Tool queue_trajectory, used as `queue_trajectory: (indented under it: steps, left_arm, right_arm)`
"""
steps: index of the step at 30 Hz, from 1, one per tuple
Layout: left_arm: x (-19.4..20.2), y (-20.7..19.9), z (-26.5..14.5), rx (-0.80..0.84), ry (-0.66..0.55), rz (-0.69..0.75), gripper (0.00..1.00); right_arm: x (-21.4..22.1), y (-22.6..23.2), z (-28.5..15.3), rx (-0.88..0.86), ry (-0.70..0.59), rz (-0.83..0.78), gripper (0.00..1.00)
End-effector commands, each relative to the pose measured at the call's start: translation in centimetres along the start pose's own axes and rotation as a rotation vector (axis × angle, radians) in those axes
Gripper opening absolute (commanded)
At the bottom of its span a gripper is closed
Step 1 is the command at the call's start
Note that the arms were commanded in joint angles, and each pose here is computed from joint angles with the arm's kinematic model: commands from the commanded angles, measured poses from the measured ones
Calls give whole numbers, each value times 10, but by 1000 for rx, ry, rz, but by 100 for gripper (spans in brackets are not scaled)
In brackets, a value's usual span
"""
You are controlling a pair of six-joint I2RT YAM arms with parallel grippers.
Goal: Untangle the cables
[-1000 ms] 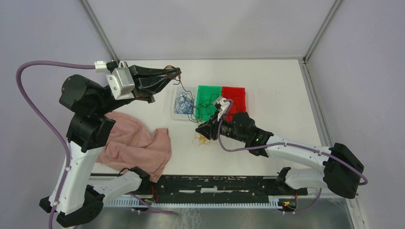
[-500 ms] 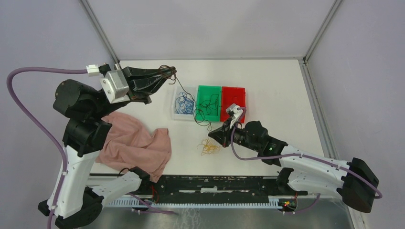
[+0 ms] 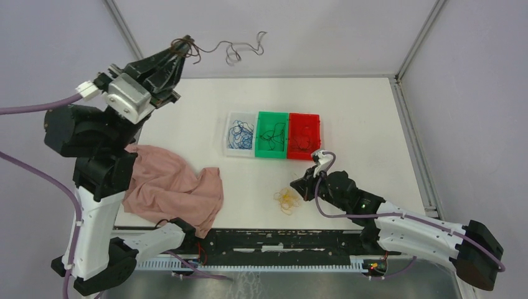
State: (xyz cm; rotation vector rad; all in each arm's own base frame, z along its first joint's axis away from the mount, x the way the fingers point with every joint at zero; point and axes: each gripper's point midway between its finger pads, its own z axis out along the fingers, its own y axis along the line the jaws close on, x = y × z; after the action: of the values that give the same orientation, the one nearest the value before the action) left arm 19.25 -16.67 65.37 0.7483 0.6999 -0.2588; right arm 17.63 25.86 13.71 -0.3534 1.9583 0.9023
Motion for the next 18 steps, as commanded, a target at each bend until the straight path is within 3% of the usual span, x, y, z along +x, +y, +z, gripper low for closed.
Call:
queue_trajectory:
  steps: [1,6,7,9,12,15,18]
  left_arm:
    - [-75,61,-13,-233,-172,208,3]
    - [-82,62,-17,-239,-179,171,3]
    - [-79,52,-16,-192,-175,149,3]
    - [-70,24,-16,-58,-162,92,3]
    - [-58,-23,-21,161,-132,-43,3]
    - [-43,-62,-32,327,-90,-174,3]
    - [-29,-84,-42,398,-54,-266,3]
  right_arm:
    - [6,-19,-1,88,1,20,0]
    - [13,-22,1,105,23,32,2]
    - [13,-18,3,88,25,32,8]
    - [5,-6,5,44,24,35,33]
    - [-24,22,4,-50,-8,11,54]
    - [-68,60,-4,-172,-76,-38,69]
    - [-110,101,-16,-314,-146,-87,77]
